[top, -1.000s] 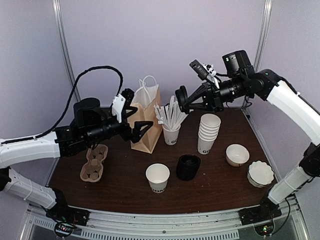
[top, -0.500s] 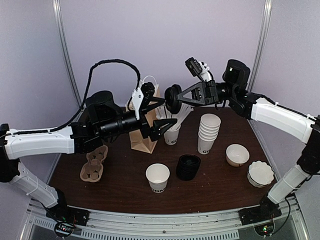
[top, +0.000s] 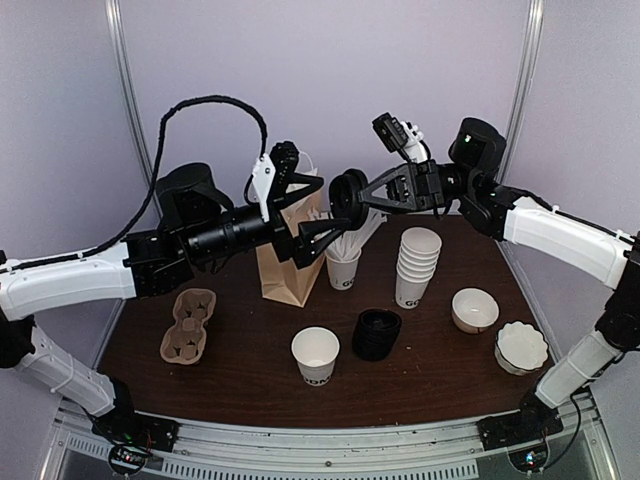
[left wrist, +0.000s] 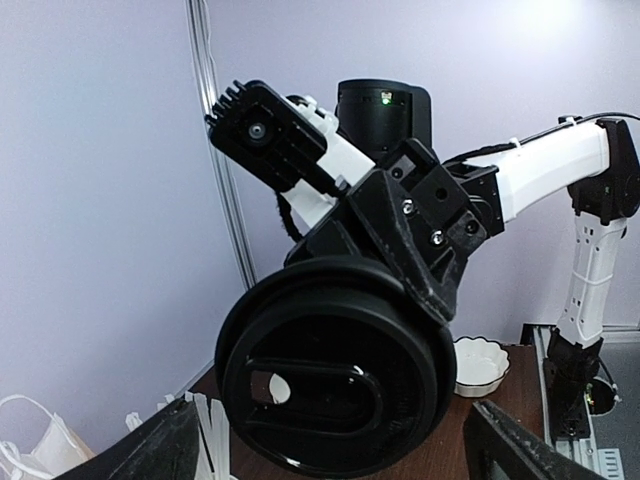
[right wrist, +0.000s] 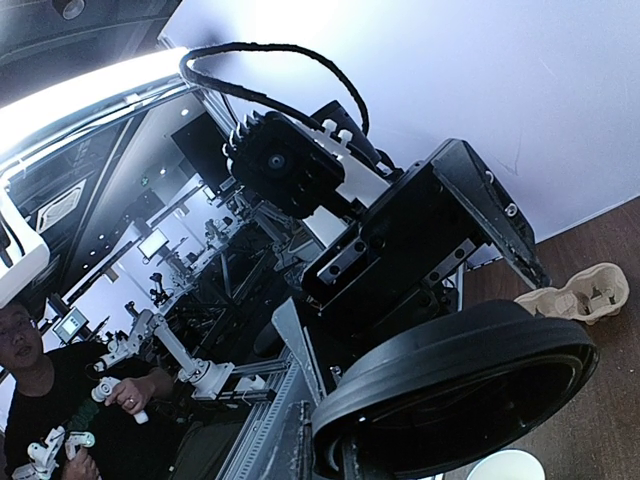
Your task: Pack the takeout coffee
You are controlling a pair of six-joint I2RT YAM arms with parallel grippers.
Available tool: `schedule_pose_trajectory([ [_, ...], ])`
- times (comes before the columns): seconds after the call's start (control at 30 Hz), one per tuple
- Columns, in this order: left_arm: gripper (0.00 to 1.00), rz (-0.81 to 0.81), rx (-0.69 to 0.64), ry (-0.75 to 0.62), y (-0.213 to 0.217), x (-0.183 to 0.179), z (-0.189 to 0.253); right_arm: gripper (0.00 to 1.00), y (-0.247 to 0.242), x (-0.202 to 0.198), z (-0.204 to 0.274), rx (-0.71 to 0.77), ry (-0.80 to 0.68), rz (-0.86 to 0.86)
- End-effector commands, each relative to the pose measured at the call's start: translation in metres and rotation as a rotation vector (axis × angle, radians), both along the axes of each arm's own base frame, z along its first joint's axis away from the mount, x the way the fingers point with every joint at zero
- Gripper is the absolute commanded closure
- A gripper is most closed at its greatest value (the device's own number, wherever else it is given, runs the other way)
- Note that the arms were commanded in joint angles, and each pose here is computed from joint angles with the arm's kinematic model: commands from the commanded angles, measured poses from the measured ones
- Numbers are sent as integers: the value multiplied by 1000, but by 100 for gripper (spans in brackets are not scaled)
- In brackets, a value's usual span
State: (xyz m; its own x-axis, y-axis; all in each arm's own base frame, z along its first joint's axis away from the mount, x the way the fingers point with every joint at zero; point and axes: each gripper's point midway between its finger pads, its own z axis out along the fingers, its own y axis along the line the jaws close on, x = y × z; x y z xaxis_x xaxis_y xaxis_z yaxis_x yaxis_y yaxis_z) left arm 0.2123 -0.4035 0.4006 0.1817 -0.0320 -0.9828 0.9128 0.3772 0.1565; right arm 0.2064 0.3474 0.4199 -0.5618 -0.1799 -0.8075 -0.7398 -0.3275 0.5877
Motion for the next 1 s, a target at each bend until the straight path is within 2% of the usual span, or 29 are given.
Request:
schedule_pose_trajectory([
  [0.0, 4, -29, 11, 7, -7, -1, 3, 93, -6, -11, 9, 20, -38, 21],
  [0.6, 9, -42, 11, 5, -16, 4, 7, 92, -6, -11, 0, 6, -32, 27],
  [0.97, 21, -30, 17, 8, -15, 11, 4, 92, -5, -10, -2, 1, -27, 27],
])
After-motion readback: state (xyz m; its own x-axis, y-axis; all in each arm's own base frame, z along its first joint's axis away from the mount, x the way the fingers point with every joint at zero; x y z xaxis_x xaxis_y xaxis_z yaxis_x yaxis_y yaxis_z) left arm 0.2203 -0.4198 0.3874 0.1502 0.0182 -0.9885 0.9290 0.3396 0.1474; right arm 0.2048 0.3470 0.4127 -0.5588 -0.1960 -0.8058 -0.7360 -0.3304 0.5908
